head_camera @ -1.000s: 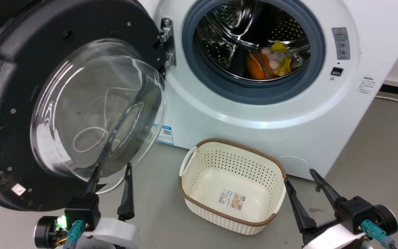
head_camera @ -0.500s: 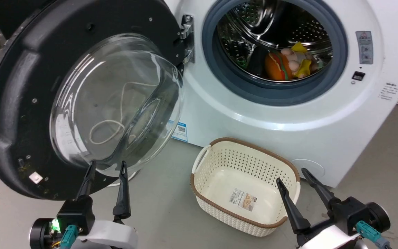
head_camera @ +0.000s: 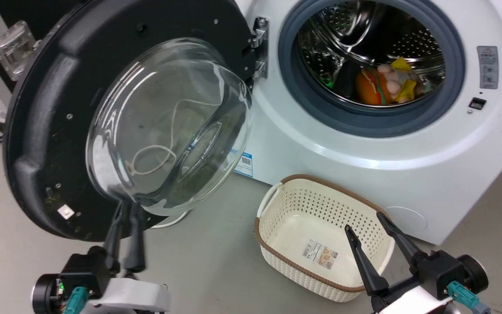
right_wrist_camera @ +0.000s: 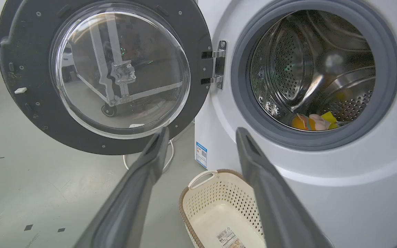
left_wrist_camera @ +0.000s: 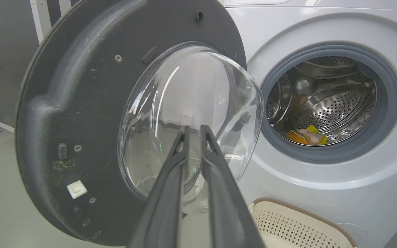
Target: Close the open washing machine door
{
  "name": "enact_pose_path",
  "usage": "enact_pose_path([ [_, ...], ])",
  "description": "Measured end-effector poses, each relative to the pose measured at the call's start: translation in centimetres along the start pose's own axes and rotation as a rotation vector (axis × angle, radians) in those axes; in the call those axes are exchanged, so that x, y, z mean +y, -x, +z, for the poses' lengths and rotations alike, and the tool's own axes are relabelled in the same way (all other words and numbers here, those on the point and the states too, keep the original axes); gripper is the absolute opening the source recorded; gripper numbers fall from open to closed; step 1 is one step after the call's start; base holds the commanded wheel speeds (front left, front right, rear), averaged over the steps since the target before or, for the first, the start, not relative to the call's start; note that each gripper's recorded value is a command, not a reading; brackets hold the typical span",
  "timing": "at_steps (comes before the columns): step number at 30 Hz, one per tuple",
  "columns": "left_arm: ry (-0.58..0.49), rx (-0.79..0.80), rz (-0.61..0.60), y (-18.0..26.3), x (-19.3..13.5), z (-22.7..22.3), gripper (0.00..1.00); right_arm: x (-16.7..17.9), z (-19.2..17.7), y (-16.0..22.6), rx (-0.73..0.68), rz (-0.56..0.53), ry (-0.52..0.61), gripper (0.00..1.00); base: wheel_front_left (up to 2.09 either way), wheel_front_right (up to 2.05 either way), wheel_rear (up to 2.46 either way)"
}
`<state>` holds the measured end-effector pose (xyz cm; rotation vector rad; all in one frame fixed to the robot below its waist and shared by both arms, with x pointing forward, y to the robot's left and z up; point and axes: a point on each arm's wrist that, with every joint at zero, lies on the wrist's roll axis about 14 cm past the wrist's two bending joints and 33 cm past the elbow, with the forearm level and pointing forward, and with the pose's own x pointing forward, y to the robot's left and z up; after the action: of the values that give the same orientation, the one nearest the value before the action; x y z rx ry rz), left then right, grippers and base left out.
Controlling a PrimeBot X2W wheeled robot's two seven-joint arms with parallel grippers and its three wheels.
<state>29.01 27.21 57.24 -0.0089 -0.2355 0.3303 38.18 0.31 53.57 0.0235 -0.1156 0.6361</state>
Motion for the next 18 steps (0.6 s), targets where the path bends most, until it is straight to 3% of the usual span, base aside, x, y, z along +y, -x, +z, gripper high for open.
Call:
enact_pose_path([
  [12,0.049,-0.118,0.095,-0.9,6.0,3.5,0.00,0.6,-0.4,-0.9,-0.011,0.027,-0.016,1.00,0.00,0.00,0.00],
  [14,0.091,-0.157,0.128,-1.8,7.6,4.6,0.00,0.6,-0.8,-0.9,-0.003,0.029,-0.023,1.00,0.00,0.00,0.00],
  [15,0.152,-0.192,0.184,-3.2,10.5,6.4,0.00,0.8,-1.1,-1.1,-0.003,0.038,-0.031,1.00,0.00,0.00,0.00],
  [18,0.247,-0.175,0.265,-4.8,14.0,6.9,0.00,0.8,-1.8,-1.3,0.006,0.043,-0.044,1.00,0.00,0.00,0.00],
])
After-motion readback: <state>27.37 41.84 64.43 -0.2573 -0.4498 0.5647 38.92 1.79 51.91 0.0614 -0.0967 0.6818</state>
